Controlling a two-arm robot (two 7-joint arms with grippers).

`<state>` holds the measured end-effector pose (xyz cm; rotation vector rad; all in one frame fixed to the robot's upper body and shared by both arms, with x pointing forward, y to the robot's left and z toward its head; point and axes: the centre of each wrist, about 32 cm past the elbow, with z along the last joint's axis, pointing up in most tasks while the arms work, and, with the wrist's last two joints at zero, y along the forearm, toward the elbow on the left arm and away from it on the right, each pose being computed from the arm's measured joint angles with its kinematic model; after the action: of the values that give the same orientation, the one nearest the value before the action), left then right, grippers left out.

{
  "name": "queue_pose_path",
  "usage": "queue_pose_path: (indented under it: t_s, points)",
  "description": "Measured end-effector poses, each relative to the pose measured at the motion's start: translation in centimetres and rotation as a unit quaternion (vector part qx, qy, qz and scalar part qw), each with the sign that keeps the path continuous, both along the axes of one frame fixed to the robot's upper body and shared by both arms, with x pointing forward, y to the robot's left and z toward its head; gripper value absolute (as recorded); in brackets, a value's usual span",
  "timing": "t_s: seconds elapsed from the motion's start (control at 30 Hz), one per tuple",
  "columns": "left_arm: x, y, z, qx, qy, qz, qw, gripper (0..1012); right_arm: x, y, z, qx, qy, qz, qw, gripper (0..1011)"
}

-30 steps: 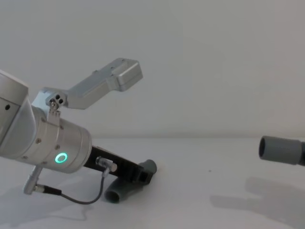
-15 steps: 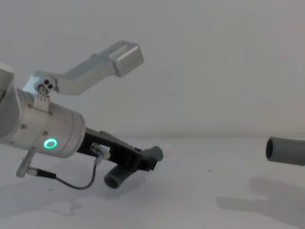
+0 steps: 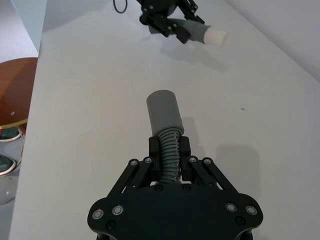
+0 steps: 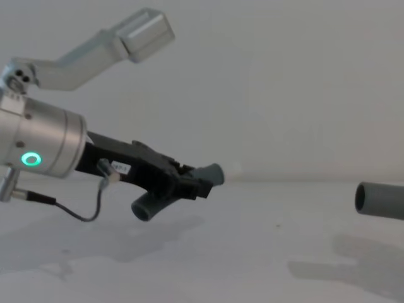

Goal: Use both hands to pick up one end of the pipe from the table, align the ends, and insert them.

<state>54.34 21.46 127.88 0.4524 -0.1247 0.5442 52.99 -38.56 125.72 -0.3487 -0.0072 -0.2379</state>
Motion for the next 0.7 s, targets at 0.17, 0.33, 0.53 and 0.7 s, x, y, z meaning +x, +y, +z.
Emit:
queue_pose_path:
  t_s: [0.17,0.33,0.53,0.7]
  points:
    - [-0.01,0.96,0.71,-0.003,-0.011,-0.034,0.9993,364,0.0,0.0,0.0,0.0,0.0,0.001,1.0,212]
    - [-0.02,1.68,1.33,-0.004,-0.017,-0.061,0.998,364,0.0,0.0,0.0,0.0,0.0,0.001,1.0,212]
    - [-0.01,2.3,2.1,0.0,-0.021,-0.097,0.9951,365,0.0,-0.1,0.0,-0.001,0.0,0.001,1.0,212]
    - [0.03,2.49,2.63,0.007,-0.02,-0.125,0.992,364,0.0,-0.1,0.0,-0.001,0.0,0.002,1.0,212]
